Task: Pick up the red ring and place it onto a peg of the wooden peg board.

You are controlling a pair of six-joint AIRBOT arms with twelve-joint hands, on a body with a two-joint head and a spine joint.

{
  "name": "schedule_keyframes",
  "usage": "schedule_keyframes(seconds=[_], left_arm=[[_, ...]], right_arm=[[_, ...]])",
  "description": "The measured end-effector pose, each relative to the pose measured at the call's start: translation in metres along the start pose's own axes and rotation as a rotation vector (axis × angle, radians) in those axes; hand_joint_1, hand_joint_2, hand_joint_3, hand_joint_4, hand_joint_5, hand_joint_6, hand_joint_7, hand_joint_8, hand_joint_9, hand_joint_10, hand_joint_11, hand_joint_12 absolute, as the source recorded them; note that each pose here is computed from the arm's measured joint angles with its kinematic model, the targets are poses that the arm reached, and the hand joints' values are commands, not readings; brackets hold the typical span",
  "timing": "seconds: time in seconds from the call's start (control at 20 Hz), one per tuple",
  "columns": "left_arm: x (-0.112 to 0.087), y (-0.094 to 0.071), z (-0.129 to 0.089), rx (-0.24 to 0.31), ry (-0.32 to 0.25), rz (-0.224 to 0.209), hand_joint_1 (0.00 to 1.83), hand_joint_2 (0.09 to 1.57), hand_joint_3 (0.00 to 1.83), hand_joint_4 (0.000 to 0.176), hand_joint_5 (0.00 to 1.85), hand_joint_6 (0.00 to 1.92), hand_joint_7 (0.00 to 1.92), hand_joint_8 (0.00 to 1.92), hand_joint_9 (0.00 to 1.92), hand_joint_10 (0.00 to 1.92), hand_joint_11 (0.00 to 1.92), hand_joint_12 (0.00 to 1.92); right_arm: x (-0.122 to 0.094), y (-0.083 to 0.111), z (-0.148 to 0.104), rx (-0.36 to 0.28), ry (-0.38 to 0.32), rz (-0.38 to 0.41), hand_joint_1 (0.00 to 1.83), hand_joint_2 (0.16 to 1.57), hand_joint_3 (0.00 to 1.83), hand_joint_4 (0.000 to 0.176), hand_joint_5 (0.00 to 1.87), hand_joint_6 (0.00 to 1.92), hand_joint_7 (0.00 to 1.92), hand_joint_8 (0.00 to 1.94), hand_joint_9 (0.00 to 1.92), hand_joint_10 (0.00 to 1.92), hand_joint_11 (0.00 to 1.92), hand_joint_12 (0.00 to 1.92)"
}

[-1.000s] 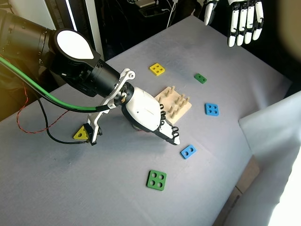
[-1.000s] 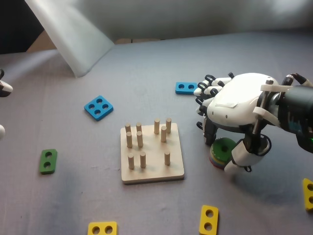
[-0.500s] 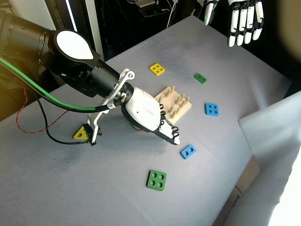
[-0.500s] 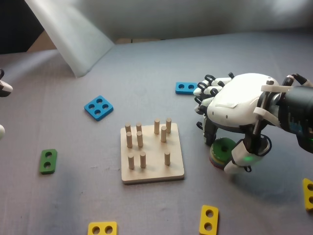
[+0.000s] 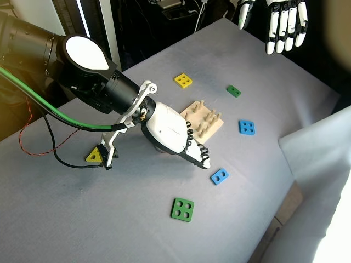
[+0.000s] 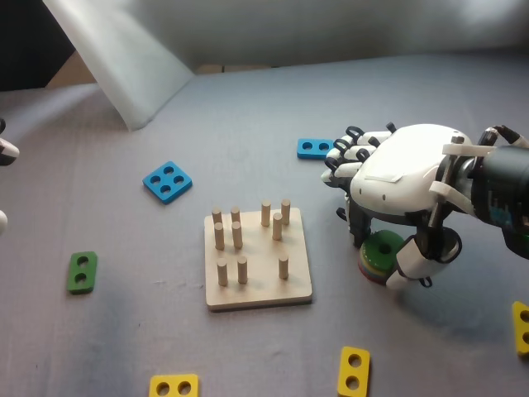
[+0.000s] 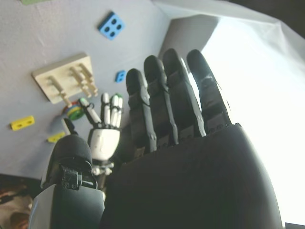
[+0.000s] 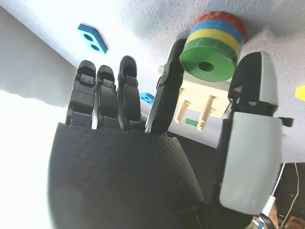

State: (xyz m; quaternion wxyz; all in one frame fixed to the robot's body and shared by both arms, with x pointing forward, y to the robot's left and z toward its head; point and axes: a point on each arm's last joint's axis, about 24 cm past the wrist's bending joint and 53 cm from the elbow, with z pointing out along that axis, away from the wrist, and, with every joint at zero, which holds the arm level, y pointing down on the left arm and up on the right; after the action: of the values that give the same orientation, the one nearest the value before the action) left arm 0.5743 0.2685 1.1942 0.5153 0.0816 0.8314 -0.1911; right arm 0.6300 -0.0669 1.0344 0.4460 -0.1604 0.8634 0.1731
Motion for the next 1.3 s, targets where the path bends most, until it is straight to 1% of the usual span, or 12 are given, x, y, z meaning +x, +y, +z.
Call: schedule_keyframes(seconds=[0.1, 0.25, 0.4, 0.5, 0.65, 0.75, 0.85, 0.95, 1.0, 1.2, 1.3], left_arm=[[0.0, 0.0, 0.0, 0.0, 0.0, 0.0, 0.0, 1.26, 0.0, 0.0, 0.51, 0.0, 0.5, 0.0, 0.37, 0.0, 0.0, 0.66], [0.0, 0.0, 0.0, 0.001, 0.0, 0.0, 0.0, 1.25, 0.0, 0.0, 0.53, 0.01, 0.52, 0.01, 0.39, 0.01, 0.0, 0.71], [0.0, 0.001, 0.0, -0.002, -0.001, 0.0, 0.0, 1.26, 0.0, 0.0, 0.53, 0.01, 0.51, 0.0, 0.38, 0.0, 0.0, 0.69], [-0.001, 0.001, -0.001, -0.003, -0.002, 0.0, 0.0, 1.25, 0.0, 0.0, 0.53, 0.0, 0.51, 0.0, 0.38, 0.0, 0.0, 0.66], [-0.001, 0.003, -0.001, -0.006, -0.003, 0.001, 0.0, 1.25, 0.0, 0.0, 0.53, 0.0, 0.51, 0.0, 0.38, 0.0, 0.0, 0.66], [-0.001, 0.003, -0.001, -0.006, -0.003, 0.001, 0.0, 1.25, 0.0, 0.0, 0.52, 0.0, 0.51, 0.0, 0.37, 0.0, 0.0, 0.64], [-0.001, 0.003, -0.001, -0.006, -0.003, 0.001, 0.0, 1.25, 0.0, 0.0, 0.53, 0.0, 0.52, 0.0, 0.38, 0.0, 0.0, 0.68], [-0.001, 0.003, -0.001, -0.005, -0.003, 0.001, 0.0, 1.25, 0.0, 0.0, 0.53, 0.0, 0.51, 0.0, 0.37, 0.0, 0.0, 0.68], [-0.002, 0.003, -0.001, -0.006, -0.004, 0.001, 0.0, 1.25, 0.0, 0.0, 0.53, 0.0, 0.51, 0.0, 0.38, 0.0, 0.0, 0.68], [-0.002, 0.004, -0.001, -0.006, -0.004, 0.001, 0.0, 1.25, 0.0, 0.0, 0.53, 0.0, 0.51, 0.0, 0.38, 0.0, 0.0, 0.67], [-0.002, 0.003, -0.001, -0.006, -0.004, 0.001, 0.0, 1.25, 0.0, 0.0, 0.52, 0.0, 0.51, 0.0, 0.37, 0.0, 0.0, 0.65]], right_arm=[[0.0, 0.0, 0.0, 0.001, -0.001, 0.0, 1.11, 0.98, 0.0, 0.176, 1.34, 0.37, 0.22, 0.0, 0.01, 0.0, 0.0, 0.0], [0.0, 0.0, 0.0, 0.0, 0.0, 0.0, 1.1, 0.97, 0.0, 0.176, 1.34, 0.36, 0.24, 0.0, 0.05, 0.02, 0.0, 0.0], [0.0, 0.0, 0.0, 0.0, 0.0, 0.0, 1.1, 0.98, 0.0, 0.176, 1.34, 0.36, 0.27, 0.01, 0.04, 0.02, 0.0, 0.0], [0.0, -0.001, 0.0, 0.001, -0.001, 0.0, 1.1, 0.98, 0.0, 0.176, 1.32, 0.41, 0.27, 0.0, 0.03, 0.0, 0.0, 0.0], [-0.002, 0.0, -0.001, -0.001, -0.004, 0.002, 1.08, 1.0, 0.0, 0.176, 1.25, 0.54, 0.27, 0.0, 0.02, 0.0, 0.0, 0.0], [-0.005, -0.003, -0.002, 0.002, -0.007, 0.005, 1.08, 1.0, 0.0, 0.176, 1.24, 0.55, 0.27, 0.0, 0.04, 0.01, 0.0, 0.0], [-0.009, -0.005, -0.003, 0.01, -0.014, -0.004, 1.09, 1.0, 0.0, 0.176, 1.26, 0.52, 0.24, 0.0, 0.05, 0.01, 0.0, 0.0], [-0.021, -0.003, -0.007, 0.004, -0.038, -0.008, 1.09, 0.99, 0.0, 0.176, 1.27, 0.51, 0.26, 0.01, 0.04, 0.0, 0.0, 0.0], [-0.027, -0.001, -0.009, -0.002, -0.05, -0.015, 1.09, 0.99, 0.0, 0.176, 1.26, 0.51, 0.26, 0.01, 0.03, 0.0, 0.0, 0.0], [-0.039, 0.015, -0.012, -0.045, -0.07, -0.035, 1.09, 1.0, 0.0, 0.176, 1.25, 0.54, 0.27, 0.0, 0.04, 0.0, 0.0, 0.0], [-0.052, 0.02, -0.013, -0.056, -0.096, -0.04, 1.09, 0.99, 0.0, 0.176, 1.27, 0.5, 0.3, 0.01, 0.05, 0.0, 0.0, 0.0]])
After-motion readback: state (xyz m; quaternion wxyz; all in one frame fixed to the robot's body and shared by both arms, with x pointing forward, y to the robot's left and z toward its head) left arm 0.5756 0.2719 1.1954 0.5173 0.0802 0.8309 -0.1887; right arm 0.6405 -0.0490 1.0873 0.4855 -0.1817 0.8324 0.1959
